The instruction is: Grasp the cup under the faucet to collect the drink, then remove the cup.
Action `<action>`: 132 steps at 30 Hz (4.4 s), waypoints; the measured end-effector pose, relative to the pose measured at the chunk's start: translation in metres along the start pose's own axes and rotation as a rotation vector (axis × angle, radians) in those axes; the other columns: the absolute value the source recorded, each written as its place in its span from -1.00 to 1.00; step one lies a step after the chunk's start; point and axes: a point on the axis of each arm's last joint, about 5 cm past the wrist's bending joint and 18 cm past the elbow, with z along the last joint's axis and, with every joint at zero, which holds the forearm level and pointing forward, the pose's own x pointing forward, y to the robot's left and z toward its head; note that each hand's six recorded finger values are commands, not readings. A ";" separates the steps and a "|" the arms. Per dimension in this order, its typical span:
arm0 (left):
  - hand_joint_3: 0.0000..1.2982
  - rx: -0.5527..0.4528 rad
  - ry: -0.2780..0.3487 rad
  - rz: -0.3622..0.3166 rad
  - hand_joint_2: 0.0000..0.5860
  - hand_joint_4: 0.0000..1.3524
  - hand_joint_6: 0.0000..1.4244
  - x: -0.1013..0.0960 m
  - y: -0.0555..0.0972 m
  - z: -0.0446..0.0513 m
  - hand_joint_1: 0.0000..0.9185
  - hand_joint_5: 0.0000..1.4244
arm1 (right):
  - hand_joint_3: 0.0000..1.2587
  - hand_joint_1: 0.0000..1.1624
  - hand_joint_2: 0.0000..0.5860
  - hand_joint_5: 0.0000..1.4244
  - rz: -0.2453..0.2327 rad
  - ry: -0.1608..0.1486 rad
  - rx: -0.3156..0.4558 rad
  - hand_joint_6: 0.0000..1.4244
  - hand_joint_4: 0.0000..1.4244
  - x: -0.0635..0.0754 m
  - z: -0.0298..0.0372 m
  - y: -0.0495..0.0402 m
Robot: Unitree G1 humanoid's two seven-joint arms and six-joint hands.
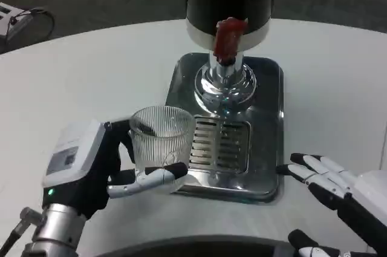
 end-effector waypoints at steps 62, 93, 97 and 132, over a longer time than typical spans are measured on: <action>0.53 0.068 -0.067 0.045 -0.28 0.53 0.79 0.089 -0.043 0.0297 -0.24 0.68 | -0.83 -0.44 0.55 -0.96 -0.018 0.019 0.051 -0.73 -0.97 -0.010 -0.0012 -0.0012; -0.46 0.148 -0.123 -0.034 -0.95 -0.65 -0.49 0.095 -0.032 0.0303 -0.92 -0.41 | -0.80 -0.45 0.52 -0.89 -0.025 -0.015 0.062 -0.70 -0.97 -0.014 0.0092 -0.0015; -0.56 0.144 -0.123 -0.065 -1.00 -0.72 -0.52 0.093 -0.031 0.0294 -0.98 -0.47 | -0.80 -0.45 0.52 -0.88 -0.026 -0.018 0.065 -0.70 -0.97 -0.014 0.0098 -0.0014; -0.60 -0.246 -0.063 0.110 -0.99 -0.58 -0.37 0.071 0.017 0.0126 -1.00 -0.38 | -0.80 -0.46 0.55 -0.88 -0.010 -0.042 0.079 -0.70 -0.98 -0.007 0.0118 -0.0006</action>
